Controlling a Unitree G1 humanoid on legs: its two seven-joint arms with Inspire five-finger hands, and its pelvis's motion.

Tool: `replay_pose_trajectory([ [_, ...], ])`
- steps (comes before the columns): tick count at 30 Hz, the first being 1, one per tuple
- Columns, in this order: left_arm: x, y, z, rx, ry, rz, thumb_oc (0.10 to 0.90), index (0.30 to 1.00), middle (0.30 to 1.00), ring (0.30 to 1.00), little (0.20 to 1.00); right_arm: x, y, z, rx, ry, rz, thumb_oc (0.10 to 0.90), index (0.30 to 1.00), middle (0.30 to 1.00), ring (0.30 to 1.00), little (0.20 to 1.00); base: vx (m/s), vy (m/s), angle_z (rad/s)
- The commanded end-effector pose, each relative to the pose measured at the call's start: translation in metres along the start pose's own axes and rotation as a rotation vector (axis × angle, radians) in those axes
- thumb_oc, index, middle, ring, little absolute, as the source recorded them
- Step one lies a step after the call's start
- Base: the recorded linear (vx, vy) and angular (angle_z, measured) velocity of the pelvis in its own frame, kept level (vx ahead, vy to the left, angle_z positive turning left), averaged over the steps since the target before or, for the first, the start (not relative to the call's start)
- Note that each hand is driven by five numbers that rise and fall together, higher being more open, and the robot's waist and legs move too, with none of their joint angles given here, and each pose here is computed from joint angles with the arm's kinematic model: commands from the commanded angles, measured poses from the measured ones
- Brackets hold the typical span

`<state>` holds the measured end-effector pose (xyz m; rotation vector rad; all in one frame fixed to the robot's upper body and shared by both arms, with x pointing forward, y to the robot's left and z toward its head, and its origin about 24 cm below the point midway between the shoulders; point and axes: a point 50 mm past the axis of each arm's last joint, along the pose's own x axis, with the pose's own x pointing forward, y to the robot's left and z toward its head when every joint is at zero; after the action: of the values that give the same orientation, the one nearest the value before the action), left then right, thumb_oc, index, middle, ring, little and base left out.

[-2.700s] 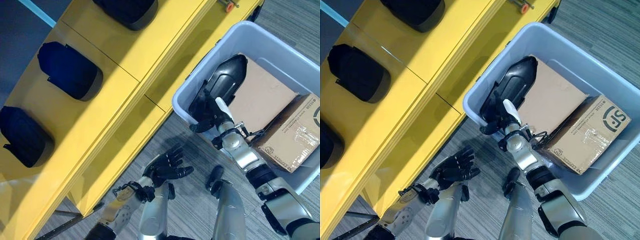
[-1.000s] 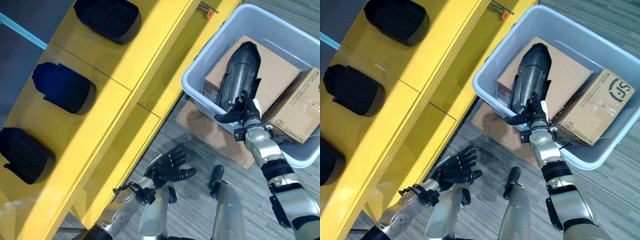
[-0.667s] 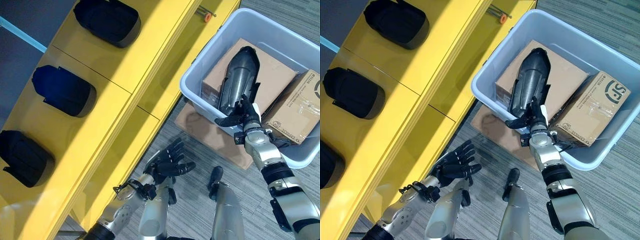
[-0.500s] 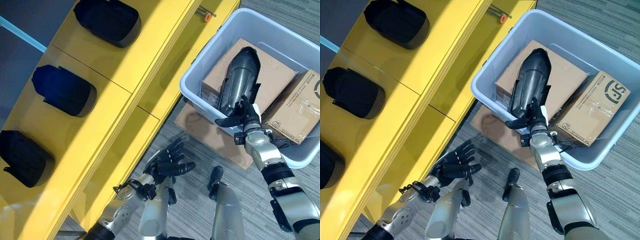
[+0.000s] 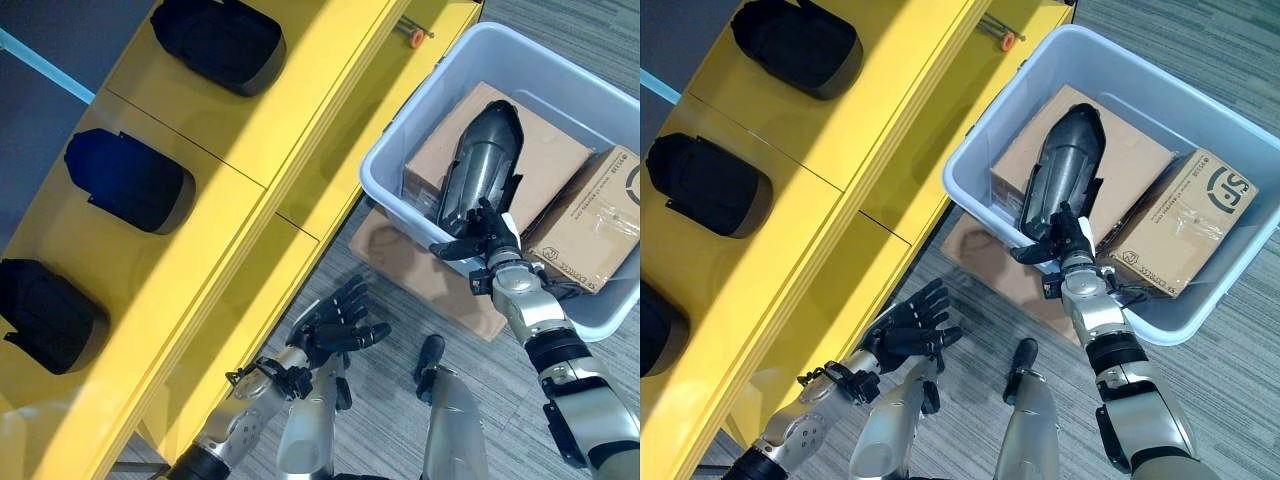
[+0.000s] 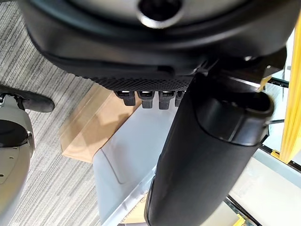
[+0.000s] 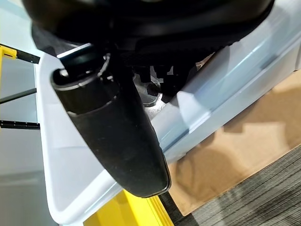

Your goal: Move parts from the plastic box to the shelf.

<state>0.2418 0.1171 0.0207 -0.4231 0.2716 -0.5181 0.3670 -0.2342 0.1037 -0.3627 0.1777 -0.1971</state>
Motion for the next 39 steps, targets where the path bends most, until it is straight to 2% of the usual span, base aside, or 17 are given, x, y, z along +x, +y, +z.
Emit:
replay_pose_trajectory([
  [1,0.0,-0.017,0.025,0.01,-0.115,-0.105,0.9,1.0,1.0,1.0,1.0,-0.006,0.012,0.005,-0.095,-0.039,0.086,0.9,1.0,1.0,1.0,1.0,0.0,-0.049,0.0],
  [6,-0.002,-0.014,0.026,0.019,-0.119,-0.097,0.9,1.0,1.0,1.0,1.0,-0.01,0.017,0.003,-0.475,-0.036,0.132,0.9,1.0,1.0,1.0,1.0,0.0,-0.018,0.0],
  [10,-0.006,-0.009,0.029,0.036,-0.121,-0.09,0.9,1.0,1.0,1.0,1.0,-0.019,0.029,-0.003,-0.65,-0.018,0.229,0.9,1.0,1.0,1.0,1.0,-0.01,-0.055,-0.02],
  [13,-0.009,-0.006,0.031,0.053,-0.123,-0.084,0.9,1.0,1.0,1.0,1.0,-0.029,0.043,-0.006,-0.699,-0.022,0.313,0.9,1.0,1.0,1.0,1.0,-0.02,-0.071,-0.06],
  [17,-0.009,-0.006,0.032,0.067,-0.118,-0.083,0.9,1.0,1.0,1.0,1.0,-0.038,0.057,-0.012,-0.674,-0.015,0.38,0.9,1.0,1.0,1.0,1.0,0.0,-0.044,0.01],
  [27,-0.013,-0.003,0.034,0.08,-0.116,-0.069,0.9,1.0,1.0,1.0,1.0,-0.049,0.063,-0.012,-0.79,-0.031,0.481,0.9,1.0,1.0,1.0,1.0,0.0,-0.008,0.03],
  [30,-0.014,-0.002,0.035,0.079,-0.124,-0.056,0.9,1.0,1.0,1.0,1.0,-0.053,0.058,-0.005,-0.919,-0.067,0.461,0.9,1.0,1.0,1.0,1.0,0.0,0.0,0.0],
  [39,-0.021,0.002,0.035,0.076,-0.135,-0.03,0.9,1.0,1.0,1.0,1.0,-0.077,0.048,0.016,-1.15,-0.141,0.497,0.9,1.0,1.0,1.0,1.0,0.0,0.0,0.0],
])
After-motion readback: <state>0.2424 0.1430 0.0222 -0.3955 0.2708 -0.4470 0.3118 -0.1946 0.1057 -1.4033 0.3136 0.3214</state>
